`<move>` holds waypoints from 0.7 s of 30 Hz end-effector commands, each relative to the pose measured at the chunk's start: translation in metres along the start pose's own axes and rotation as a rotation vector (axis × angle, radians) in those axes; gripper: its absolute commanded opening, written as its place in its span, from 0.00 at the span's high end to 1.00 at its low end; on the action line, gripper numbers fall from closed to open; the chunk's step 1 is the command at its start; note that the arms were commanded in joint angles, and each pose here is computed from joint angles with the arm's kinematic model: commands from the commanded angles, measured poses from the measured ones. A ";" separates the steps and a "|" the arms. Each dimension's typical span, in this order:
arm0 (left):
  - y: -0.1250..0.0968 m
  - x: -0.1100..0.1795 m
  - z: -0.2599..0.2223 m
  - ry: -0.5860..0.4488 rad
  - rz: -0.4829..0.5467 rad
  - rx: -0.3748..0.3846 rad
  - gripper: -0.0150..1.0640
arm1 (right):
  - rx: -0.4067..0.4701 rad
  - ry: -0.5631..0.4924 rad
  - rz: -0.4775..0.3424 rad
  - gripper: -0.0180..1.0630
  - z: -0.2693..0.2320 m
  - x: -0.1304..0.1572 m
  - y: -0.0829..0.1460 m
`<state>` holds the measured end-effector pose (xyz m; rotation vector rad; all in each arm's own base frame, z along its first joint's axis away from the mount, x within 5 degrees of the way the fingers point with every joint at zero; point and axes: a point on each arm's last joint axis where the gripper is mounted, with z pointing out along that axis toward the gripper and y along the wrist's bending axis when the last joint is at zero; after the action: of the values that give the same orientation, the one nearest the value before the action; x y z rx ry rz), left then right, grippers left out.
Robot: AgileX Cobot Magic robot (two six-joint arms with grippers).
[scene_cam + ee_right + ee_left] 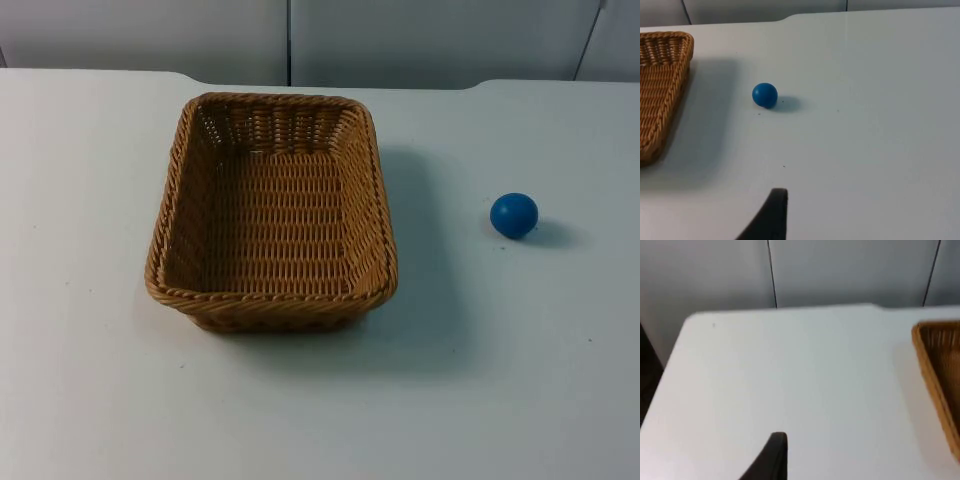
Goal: Pick up the basket with the left hand and place the ball into the basket with the right hand.
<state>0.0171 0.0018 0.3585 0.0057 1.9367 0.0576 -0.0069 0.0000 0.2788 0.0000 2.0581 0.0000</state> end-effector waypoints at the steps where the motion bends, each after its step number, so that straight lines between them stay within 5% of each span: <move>1: -0.001 -0.029 -0.002 -0.104 -0.017 0.024 0.01 | -0.005 -0.005 0.002 0.01 0.000 0.000 0.000; 4: -0.004 -0.093 0.004 -0.162 -0.075 0.089 0.01 | -0.005 -0.005 0.002 0.01 0.000 0.000 0.000; 9: -0.010 -0.155 0.034 -0.140 -0.093 0.170 0.01 | -0.005 -0.005 0.002 0.01 0.000 0.000 0.000; 21: -0.026 -0.217 0.135 -0.080 -0.049 0.347 0.01 | -0.005 -0.005 0.002 0.01 0.000 0.000 0.000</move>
<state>0.2198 -0.0222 0.5079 0.1672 1.8689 -0.2870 -0.0069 0.0000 0.2788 0.0000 2.0581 0.0000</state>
